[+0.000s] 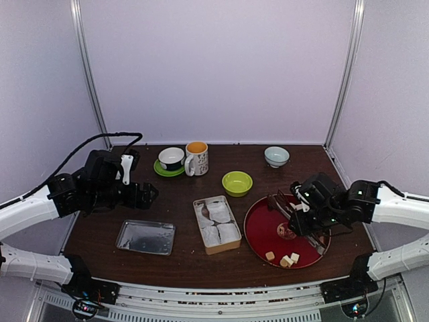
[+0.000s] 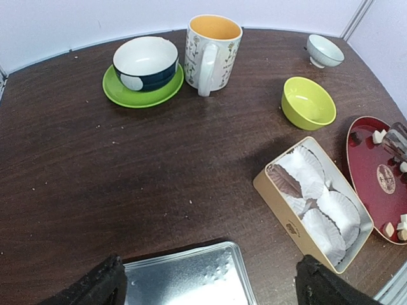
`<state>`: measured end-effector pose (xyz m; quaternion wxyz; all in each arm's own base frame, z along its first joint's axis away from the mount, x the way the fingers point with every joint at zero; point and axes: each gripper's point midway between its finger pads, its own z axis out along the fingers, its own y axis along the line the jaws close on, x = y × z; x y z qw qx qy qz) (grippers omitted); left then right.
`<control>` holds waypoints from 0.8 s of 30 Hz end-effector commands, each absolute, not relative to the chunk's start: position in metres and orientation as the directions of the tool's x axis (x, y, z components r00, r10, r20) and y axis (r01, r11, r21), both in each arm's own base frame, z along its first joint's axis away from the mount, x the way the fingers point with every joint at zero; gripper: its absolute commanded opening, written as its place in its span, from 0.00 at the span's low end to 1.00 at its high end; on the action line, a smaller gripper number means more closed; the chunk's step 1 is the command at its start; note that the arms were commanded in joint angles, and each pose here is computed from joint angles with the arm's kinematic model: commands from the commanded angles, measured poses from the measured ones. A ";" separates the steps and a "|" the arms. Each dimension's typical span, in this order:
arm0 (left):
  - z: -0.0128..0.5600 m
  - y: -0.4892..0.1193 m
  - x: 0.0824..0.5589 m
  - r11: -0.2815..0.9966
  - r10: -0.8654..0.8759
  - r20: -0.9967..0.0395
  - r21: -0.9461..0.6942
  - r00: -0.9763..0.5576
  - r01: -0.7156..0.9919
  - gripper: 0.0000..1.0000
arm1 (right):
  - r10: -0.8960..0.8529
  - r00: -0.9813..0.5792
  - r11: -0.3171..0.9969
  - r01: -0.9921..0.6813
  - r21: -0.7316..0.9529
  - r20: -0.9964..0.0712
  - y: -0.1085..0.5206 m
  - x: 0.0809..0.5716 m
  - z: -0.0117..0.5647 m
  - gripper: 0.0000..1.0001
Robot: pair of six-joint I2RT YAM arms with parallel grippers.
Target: Pack the chocolate
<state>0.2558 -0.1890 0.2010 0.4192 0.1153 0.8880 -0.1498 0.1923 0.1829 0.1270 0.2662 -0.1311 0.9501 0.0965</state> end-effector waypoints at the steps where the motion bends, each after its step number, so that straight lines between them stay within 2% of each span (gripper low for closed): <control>1: 0.208 -0.182 0.257 0.933 0.047 -0.801 -0.178 -0.597 0.313 0.95 | -0.160 -0.873 0.953 -0.259 0.159 -0.461 0.177 0.193 0.102 0.38; 6: 0.209 -0.176 0.254 0.937 0.039 -0.809 -0.173 -0.586 0.302 0.96 | -0.158 -0.881 0.949 -0.260 0.176 -0.445 0.176 0.198 0.093 0.38; 14: 0.210 -0.176 0.254 0.937 0.052 -0.810 -0.162 -0.584 0.309 0.96 | -0.221 -0.888 0.954 -0.283 0.103 -0.403 0.176 0.206 0.083 0.40; 24: 0.206 -0.167 0.255 0.950 0.053 -0.812 -0.138 -0.581 0.281 0.98 | -0.192 -0.900 0.971 -0.233 0.060 -0.391 0.170 0.225 0.075 0.42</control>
